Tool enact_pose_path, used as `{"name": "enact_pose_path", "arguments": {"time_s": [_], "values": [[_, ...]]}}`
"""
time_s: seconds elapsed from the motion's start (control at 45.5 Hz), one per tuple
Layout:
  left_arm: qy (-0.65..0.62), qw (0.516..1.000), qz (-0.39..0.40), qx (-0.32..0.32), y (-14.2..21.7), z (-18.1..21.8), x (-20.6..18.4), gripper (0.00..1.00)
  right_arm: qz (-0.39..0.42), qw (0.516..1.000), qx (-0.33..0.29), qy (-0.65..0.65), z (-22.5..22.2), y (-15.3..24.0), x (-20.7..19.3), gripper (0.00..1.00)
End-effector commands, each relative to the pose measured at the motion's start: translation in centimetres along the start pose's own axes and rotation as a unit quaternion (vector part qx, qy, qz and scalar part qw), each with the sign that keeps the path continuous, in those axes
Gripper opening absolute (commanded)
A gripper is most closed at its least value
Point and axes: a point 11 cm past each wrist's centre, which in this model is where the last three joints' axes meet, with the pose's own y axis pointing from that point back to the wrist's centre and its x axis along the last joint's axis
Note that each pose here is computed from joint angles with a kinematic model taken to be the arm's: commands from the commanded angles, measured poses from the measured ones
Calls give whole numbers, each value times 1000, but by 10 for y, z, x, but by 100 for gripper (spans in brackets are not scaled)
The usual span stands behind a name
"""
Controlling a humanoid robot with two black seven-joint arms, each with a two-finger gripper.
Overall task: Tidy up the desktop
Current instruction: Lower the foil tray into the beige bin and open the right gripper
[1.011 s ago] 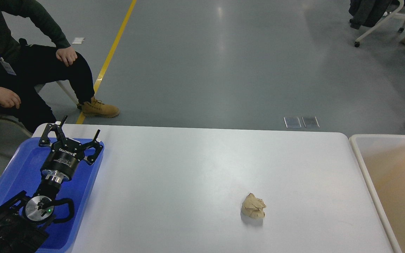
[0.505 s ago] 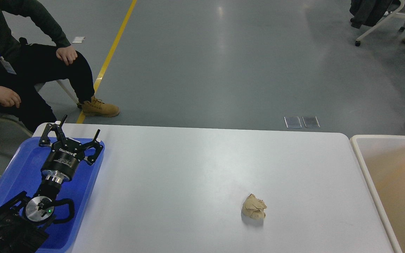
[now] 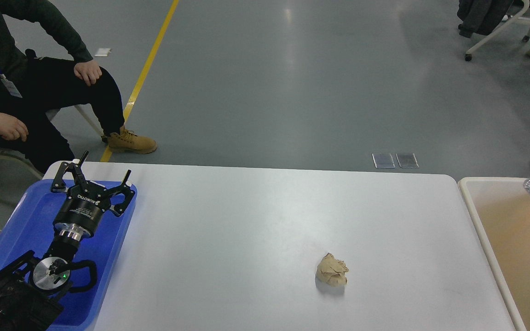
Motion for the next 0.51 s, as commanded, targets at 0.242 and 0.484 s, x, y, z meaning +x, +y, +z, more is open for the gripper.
{"name": "enact_pose_path", "arguments": {"time_s": [0.242,0.484], "values": [[0,1000,0,0,0,0,0,99,-32,998,-47,-11,50,6,-57,0],[0,1000,0,0,0,0,0,99,-35,998,-51,-19,54,6,-57,0]]}}
